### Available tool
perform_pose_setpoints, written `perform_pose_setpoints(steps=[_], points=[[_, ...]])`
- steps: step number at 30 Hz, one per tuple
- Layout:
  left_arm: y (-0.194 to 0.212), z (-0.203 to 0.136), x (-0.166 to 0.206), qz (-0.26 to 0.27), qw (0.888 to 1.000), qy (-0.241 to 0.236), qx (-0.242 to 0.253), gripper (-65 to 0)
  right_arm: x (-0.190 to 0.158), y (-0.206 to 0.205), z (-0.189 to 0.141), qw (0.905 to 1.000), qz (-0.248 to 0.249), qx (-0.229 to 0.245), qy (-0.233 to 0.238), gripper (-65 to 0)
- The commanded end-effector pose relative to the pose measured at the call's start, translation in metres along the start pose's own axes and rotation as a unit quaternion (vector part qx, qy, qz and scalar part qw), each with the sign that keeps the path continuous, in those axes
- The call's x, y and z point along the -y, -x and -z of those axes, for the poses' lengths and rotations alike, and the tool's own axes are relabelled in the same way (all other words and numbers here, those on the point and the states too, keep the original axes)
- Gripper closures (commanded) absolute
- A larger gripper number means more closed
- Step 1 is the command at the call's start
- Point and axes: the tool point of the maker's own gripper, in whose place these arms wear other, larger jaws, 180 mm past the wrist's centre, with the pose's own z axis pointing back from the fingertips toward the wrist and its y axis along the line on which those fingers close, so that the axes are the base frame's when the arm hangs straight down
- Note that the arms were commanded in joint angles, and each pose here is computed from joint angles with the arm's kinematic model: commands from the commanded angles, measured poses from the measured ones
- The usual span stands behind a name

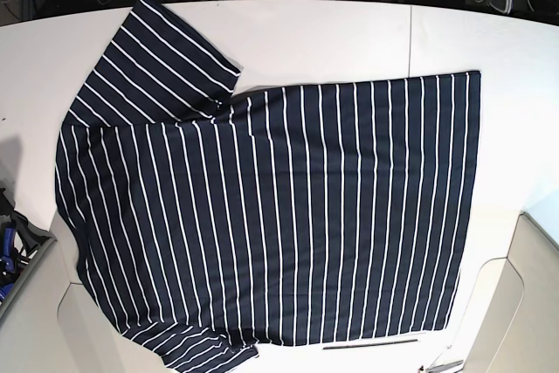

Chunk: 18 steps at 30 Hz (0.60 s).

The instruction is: Fold the T-shirt properly

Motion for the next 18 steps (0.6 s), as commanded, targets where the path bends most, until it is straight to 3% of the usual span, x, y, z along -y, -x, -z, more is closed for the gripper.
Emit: perform_pose_setpoints(steps=[1, 9, 13, 18], points=[[0.004, -0.003, -0.002, 0.002, 1.0, 0.002, 0.004, -8.0, -0.003, 0.001, -0.002, 1.0, 0.0, 0.007, -0.006, -14.9], [0.027, -0.028, -0.021, 0.021, 1.0, -0.011, 0.019, -8.0, -0.012, 0.026, -0.026, 0.9981, -0.024, 0.035, -0.044, -14.9], [0.033, -0.041, -0.029, -0.001, 0.999, -0.021, 0.037, -8.0, -0.019, 0.043, -0.044, 0.9963, 0.008, 0.055, -0.066, -14.9], [0.038, -0.056, -0.044, -0.031, 0.998, -0.04, 0.046, -8.0, -0.031, 0.056, -0.068, 0.9929, 0.008, 0.073, -0.094, -14.9]])
